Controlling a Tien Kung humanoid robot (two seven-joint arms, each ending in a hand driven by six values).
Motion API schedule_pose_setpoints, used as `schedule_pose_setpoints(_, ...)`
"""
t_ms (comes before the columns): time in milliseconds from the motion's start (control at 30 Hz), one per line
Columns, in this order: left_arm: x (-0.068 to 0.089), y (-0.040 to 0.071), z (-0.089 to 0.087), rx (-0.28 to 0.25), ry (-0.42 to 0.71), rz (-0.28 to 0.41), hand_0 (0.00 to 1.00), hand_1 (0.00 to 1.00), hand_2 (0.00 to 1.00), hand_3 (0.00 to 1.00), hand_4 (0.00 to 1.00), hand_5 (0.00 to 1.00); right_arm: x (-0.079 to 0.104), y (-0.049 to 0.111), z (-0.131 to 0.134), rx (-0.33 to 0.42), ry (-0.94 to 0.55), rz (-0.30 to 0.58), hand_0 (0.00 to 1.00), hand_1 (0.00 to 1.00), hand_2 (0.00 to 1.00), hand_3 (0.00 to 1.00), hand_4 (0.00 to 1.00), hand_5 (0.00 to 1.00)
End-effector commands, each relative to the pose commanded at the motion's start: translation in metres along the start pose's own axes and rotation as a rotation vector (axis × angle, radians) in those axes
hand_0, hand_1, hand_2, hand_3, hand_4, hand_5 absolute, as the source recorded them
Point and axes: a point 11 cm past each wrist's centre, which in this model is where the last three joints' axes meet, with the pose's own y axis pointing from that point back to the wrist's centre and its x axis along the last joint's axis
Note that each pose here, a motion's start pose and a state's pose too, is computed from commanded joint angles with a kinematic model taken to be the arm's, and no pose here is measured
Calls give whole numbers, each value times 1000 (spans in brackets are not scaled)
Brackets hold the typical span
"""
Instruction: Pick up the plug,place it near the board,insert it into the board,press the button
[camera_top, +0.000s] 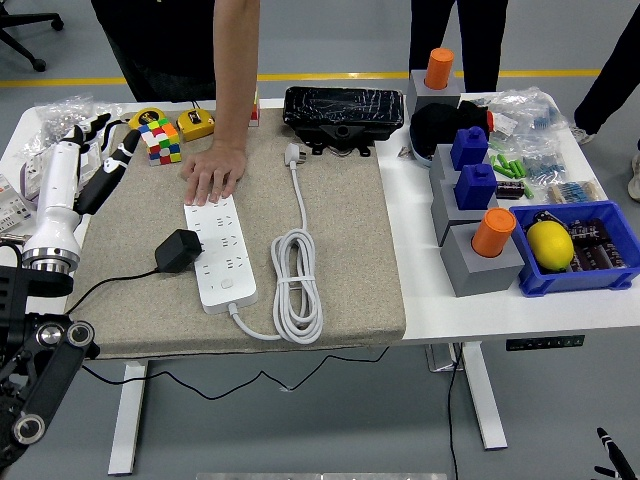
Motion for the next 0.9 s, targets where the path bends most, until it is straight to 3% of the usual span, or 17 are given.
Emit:
schedule_pose_setpoints(33,-2,8,5,2,-27,-16,864,927,910,874,998,998,0,0,1,-1,1,0,808,750,730,769,998,998)
schedule_pose_setpoints(67,-2,13,9,0,-44,-17,856,886,849,827,998,998,0,0,1,-2,2,0,807,750,730,768,998,998)
schedule_pose_setpoints(167,-8,31,21,-9,-122,-76,856,886,849,827,998,998,1,0,1,-3,2,1,807,750,730,768,998,998)
schedule_pose_setpoints(233,-18,41,11,37,-205,-139,856,886,849,827,998,998,1,0,-1,2,2,1,807,750,730,768,998,998)
schedule_pose_setpoints(533,-30,49,-14,211,-400,-285,870,902,864,841,998,998,3,0,-5,9,-1,4,808,750,730,769,998,998)
schedule_pose_setpoints(900,-39,54,-18,236,-423,-370,860,900,867,848,998,998,4,0,-4,7,-1,6,807,751,730,769,998,998)
